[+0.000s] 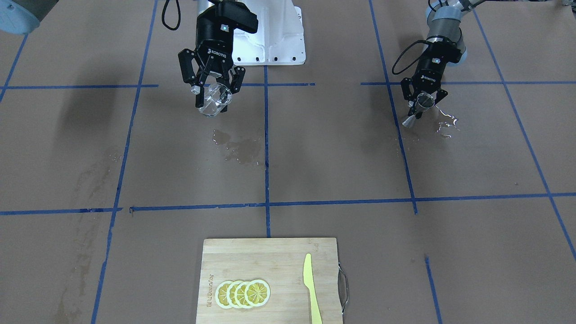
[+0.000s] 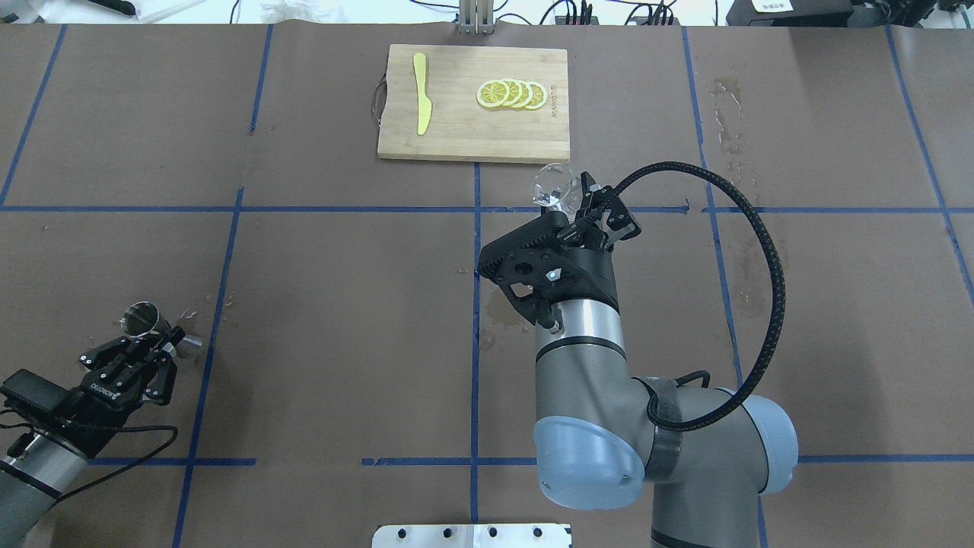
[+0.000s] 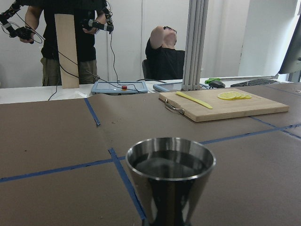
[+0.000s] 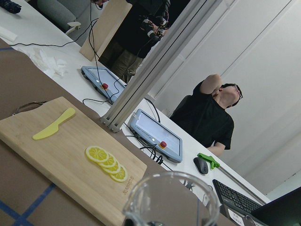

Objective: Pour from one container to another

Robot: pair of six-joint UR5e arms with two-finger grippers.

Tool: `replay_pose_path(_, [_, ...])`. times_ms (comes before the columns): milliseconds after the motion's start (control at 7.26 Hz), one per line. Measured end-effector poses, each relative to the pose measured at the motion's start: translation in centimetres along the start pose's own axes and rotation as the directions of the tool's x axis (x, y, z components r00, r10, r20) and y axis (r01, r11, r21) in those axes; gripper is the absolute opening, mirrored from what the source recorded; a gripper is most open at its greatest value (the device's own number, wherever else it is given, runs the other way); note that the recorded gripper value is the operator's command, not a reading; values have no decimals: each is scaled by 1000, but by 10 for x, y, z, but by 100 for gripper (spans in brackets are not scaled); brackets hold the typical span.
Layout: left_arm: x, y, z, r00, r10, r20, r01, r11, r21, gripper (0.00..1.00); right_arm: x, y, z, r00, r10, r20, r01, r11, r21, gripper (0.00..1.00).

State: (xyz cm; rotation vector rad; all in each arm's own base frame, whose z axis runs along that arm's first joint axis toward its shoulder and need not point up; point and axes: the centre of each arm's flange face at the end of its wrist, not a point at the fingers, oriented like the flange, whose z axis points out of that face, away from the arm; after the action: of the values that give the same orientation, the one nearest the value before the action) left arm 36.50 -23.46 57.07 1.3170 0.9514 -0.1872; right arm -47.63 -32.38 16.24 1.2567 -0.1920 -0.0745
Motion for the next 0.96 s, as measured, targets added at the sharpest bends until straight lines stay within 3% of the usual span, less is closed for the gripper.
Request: replay_pose_path(964, [1, 12, 3, 1000, 3, -6, -3, 1000, -16, 0, 0, 1, 0, 1000, -1, 1, 1, 1000, 0, 0])
